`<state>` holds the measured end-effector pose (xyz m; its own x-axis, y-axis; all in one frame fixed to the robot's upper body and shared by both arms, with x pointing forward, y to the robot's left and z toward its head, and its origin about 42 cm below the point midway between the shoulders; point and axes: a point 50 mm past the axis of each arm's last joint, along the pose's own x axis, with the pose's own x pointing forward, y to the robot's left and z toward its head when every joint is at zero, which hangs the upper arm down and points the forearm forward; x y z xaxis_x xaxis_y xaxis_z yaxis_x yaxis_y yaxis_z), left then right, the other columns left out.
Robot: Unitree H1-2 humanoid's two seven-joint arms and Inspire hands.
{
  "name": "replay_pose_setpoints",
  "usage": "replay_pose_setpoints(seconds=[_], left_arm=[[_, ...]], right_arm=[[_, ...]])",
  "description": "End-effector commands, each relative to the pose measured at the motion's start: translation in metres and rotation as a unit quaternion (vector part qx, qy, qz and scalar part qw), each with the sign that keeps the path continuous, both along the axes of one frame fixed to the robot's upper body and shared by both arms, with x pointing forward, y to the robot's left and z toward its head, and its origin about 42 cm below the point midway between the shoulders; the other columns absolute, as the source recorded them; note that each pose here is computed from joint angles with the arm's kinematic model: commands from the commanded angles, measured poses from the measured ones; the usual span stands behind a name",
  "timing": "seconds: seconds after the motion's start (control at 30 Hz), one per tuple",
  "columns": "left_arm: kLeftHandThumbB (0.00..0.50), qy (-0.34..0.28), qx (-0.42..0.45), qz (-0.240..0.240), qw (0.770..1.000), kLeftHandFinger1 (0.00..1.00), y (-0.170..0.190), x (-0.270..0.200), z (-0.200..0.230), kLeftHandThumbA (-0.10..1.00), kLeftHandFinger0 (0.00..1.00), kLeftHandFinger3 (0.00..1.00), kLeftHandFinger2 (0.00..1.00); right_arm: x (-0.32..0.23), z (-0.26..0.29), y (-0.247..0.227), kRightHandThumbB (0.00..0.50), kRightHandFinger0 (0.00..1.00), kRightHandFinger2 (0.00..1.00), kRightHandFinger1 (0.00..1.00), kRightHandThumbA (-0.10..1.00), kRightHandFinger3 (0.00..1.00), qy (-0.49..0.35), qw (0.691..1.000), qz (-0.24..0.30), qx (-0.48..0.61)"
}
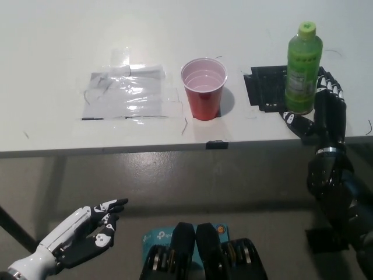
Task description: The robot uses its right hand to pick up a bottle kept in the middle of the desk and tilt it into a cup kept next to it to pour water out
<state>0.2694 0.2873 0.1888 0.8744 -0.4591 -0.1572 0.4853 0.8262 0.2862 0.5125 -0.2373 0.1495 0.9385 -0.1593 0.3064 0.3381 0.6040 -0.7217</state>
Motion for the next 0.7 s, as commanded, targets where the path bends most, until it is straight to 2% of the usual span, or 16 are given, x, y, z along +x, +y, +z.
replay_pose_setpoints(seconds=[0.0, 0.1, 0.27, 0.43, 0.47, 0.53, 0.67], left_arm=[[0.210, -0.038, 0.003, -0.011, 0.999, 1.00, 0.002, -0.001, 0.015, 0.89, 0.99, 1.00, 1.00], [0.235, -0.032, 0.003, -0.008, 0.999, 1.00, 0.002, 0.000, 0.014, 0.89, 0.99, 1.00, 1.00], [0.226, -0.030, 0.004, -0.006, 1.000, 1.00, 0.003, -0.002, 0.013, 0.90, 1.00, 1.00, 1.00], [0.237, -0.028, 0.007, -0.002, 1.000, 1.00, 0.004, -0.003, 0.013, 0.90, 1.00, 1.00, 1.00], [0.220, -0.028, 0.009, 0.000, 1.000, 1.00, 0.005, -0.003, 0.014, 0.89, 1.00, 1.00, 1.00], [0.220, -0.028, 0.010, 0.000, 1.000, 1.00, 0.006, -0.003, 0.014, 0.89, 1.00, 1.00, 1.00], [0.229, -0.027, 0.019, 0.000, 0.999, 1.00, 0.006, -0.003, 0.012, 0.87, 1.00, 1.00, 1.00]], right_arm=[[0.020, 0.033, -0.001, 0.500, 1.00, 1.00, 1.00, 1.00, 1.00, 0.000, 1.000, -0.011, -0.025], [0.020, 0.033, -0.001, 0.500, 1.00, 1.00, 1.00, 1.00, 1.00, -0.001, 1.000, -0.011, -0.022], [0.016, 0.032, -0.003, 0.500, 1.00, 1.00, 1.00, 1.00, 1.00, -0.008, 1.000, -0.003, -0.016], [0.008, 0.030, -0.011, 0.500, 1.00, 1.00, 1.00, 1.00, 1.00, -0.009, 1.000, 0.004, -0.018], [0.001, 0.028, -0.013, 0.500, 1.00, 1.00, 1.00, 1.00, 1.00, -0.009, 1.000, 0.010, -0.008], [0.000, 0.028, -0.012, 0.500, 1.00, 1.00, 1.00, 1.00, 1.00, -0.007, 1.000, 0.011, -0.007], [-0.042, 0.027, -0.015, 0.500, 1.00, 1.00, 1.00, 1.00, 1.00, 0.010, 0.999, 0.037, 0.009]])
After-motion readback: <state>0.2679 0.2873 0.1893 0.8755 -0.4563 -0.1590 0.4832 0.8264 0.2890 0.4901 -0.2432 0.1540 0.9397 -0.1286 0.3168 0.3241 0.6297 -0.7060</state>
